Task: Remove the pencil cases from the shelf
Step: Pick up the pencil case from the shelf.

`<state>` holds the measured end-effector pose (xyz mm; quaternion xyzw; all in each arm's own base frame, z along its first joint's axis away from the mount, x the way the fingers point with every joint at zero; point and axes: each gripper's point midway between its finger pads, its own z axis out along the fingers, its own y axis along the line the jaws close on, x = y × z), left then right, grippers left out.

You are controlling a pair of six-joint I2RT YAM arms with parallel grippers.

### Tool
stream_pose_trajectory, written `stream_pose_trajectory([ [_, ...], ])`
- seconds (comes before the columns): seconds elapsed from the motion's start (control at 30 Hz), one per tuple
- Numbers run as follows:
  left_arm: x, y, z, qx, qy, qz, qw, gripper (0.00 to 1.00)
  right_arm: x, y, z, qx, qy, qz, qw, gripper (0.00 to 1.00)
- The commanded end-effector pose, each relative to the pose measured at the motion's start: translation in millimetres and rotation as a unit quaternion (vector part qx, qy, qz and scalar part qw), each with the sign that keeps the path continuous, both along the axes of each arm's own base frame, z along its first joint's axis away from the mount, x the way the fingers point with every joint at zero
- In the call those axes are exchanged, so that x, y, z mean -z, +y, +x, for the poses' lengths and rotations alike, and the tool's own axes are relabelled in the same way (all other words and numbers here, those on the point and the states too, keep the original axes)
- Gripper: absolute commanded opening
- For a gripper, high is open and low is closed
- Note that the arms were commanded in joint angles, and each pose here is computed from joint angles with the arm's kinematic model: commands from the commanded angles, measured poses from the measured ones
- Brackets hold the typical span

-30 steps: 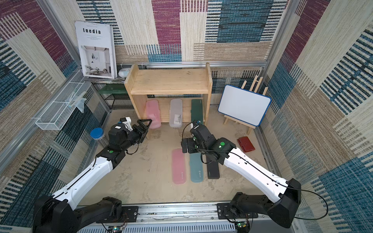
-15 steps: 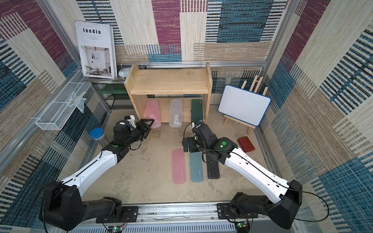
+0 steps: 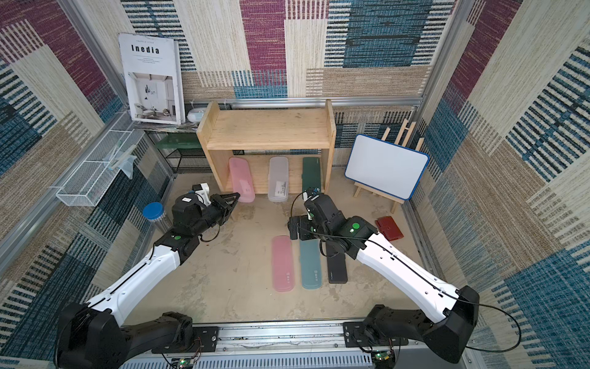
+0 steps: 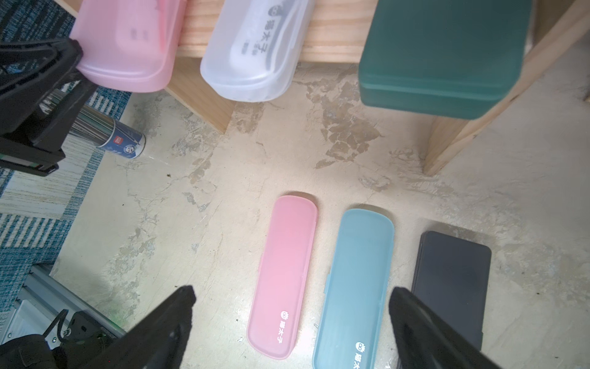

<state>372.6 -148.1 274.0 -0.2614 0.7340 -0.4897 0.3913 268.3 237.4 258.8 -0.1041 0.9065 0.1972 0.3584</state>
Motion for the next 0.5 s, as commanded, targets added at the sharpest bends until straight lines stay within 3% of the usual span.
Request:
stream_pose_trajectory([
  [0.0,6.7,12.8,-15.3,-0.02,0.015,0.029,0.999,0.12,-11.8,1.6,-2.5,-0.011,-0.01,0.009,1.0,0.99],
  [0.27,-2.0,35.6,-61.1,-0.042,0.007,0.067,0.997,0.04,-20.6,0.5,-8.3,-0.018,-0.015,0.024,0.999,0.99],
  [0.47,4.1,36.2,-70.6,-0.036,0.012,0.069,0.997,0.0,-21.2,4.1,-12.5,-0.025,-0.011,0.043,0.999,0.99],
])
